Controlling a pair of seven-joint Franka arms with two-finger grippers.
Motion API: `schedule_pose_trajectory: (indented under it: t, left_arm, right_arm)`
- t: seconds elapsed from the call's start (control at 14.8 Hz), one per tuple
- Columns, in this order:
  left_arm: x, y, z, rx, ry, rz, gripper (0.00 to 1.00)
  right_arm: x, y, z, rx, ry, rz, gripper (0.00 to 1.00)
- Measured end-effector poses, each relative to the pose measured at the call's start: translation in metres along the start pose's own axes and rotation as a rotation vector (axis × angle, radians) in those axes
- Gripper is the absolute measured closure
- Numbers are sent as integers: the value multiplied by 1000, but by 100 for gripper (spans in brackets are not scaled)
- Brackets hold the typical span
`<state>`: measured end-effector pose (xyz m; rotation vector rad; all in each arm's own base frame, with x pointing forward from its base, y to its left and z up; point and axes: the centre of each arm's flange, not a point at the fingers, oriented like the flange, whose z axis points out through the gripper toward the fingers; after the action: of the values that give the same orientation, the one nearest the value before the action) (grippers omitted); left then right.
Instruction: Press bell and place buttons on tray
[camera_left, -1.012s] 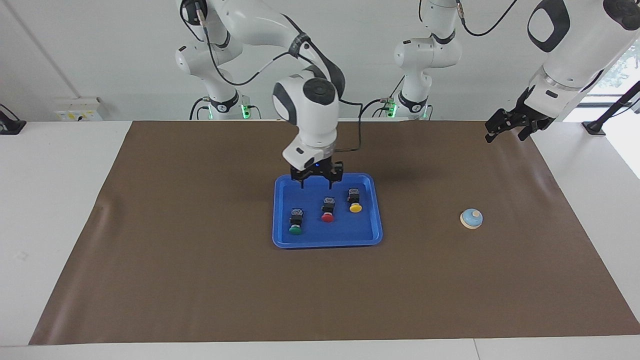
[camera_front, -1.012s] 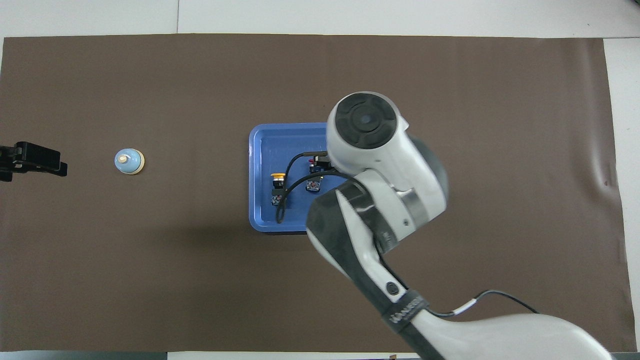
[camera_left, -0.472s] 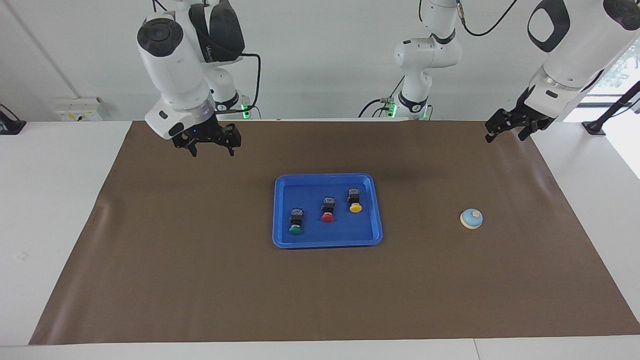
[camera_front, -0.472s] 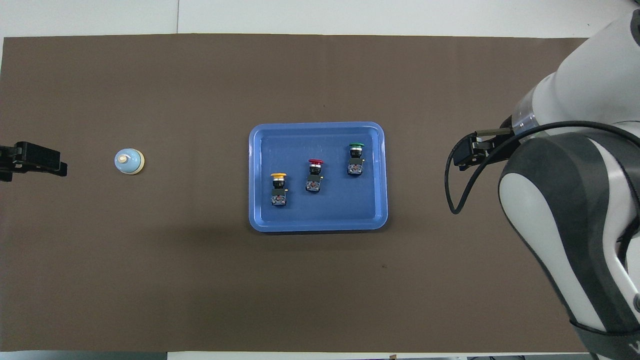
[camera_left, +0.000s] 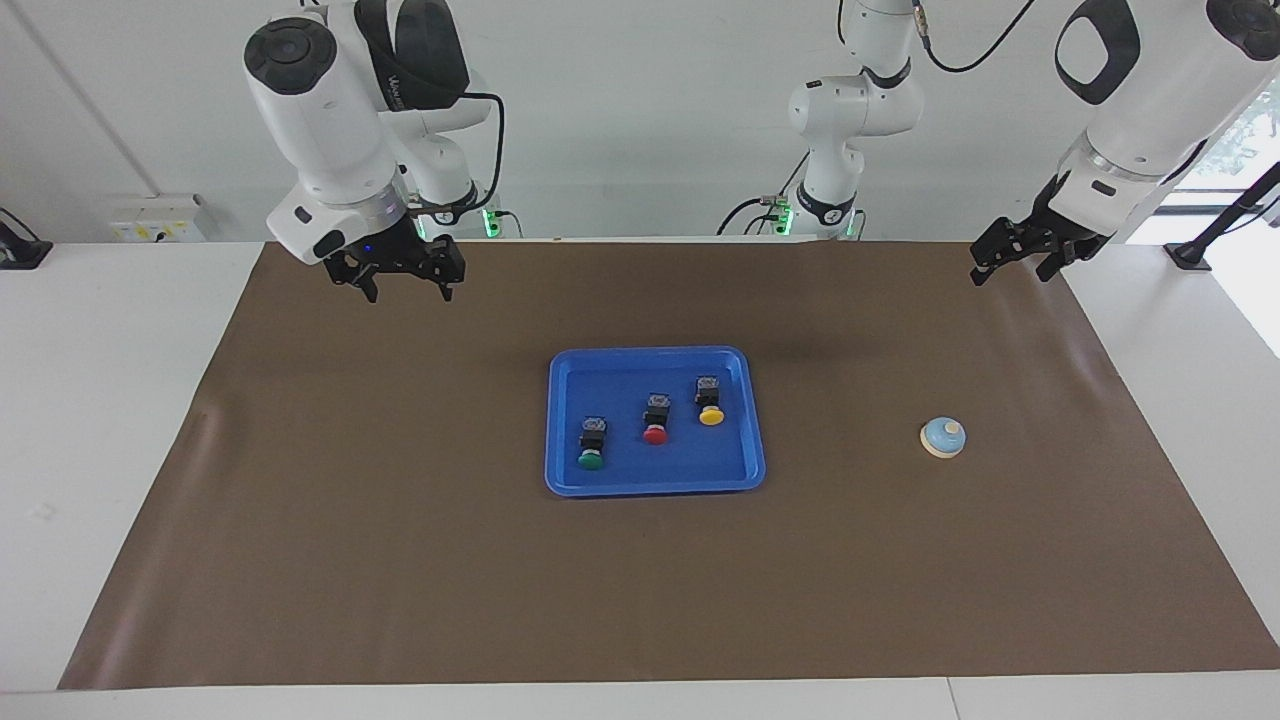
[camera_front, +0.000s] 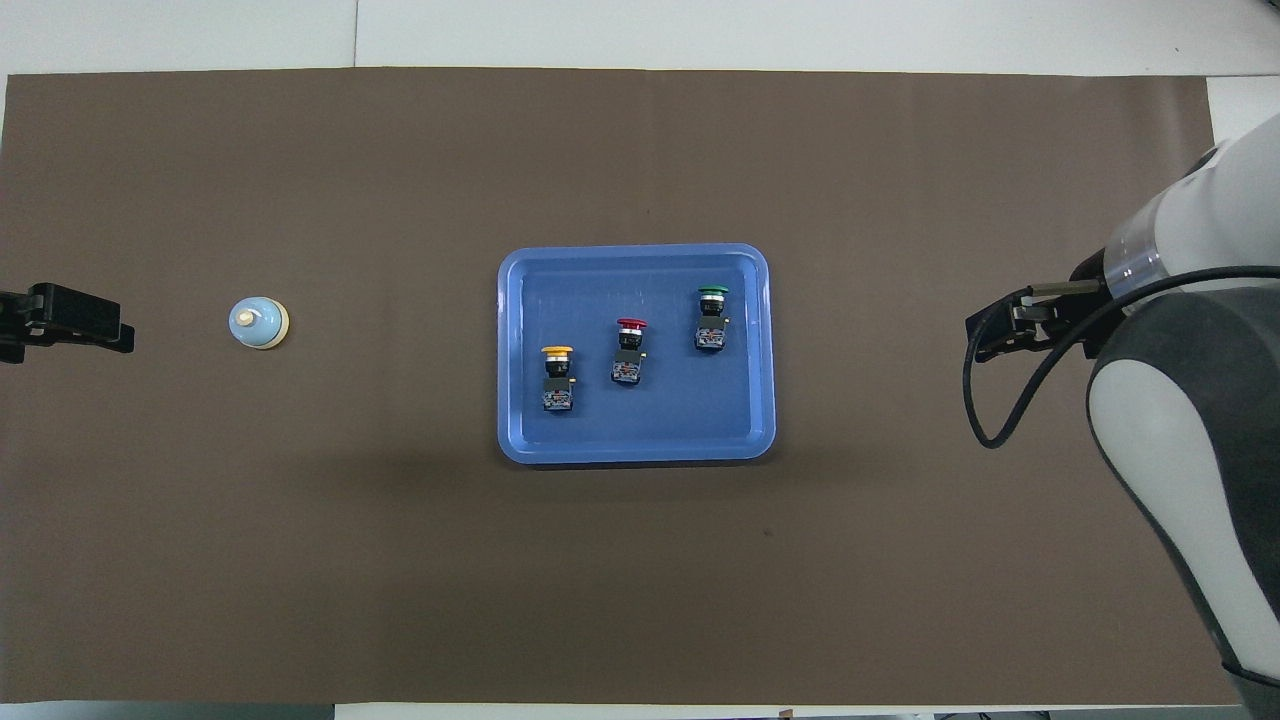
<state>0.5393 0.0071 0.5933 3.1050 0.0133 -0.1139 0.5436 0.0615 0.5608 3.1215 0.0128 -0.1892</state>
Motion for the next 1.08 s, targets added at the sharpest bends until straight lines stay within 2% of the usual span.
schedule_pose_trajectory:
  t: [0.68,1.08]
  left_arm:
    - [0,0,0,0,0,0,0]
    - [0,0,0,0,0,0,0]
  right_arm:
    - [2,28,-3,5,10,36,0]
    - [-9,74,-50,17,43,109,0]
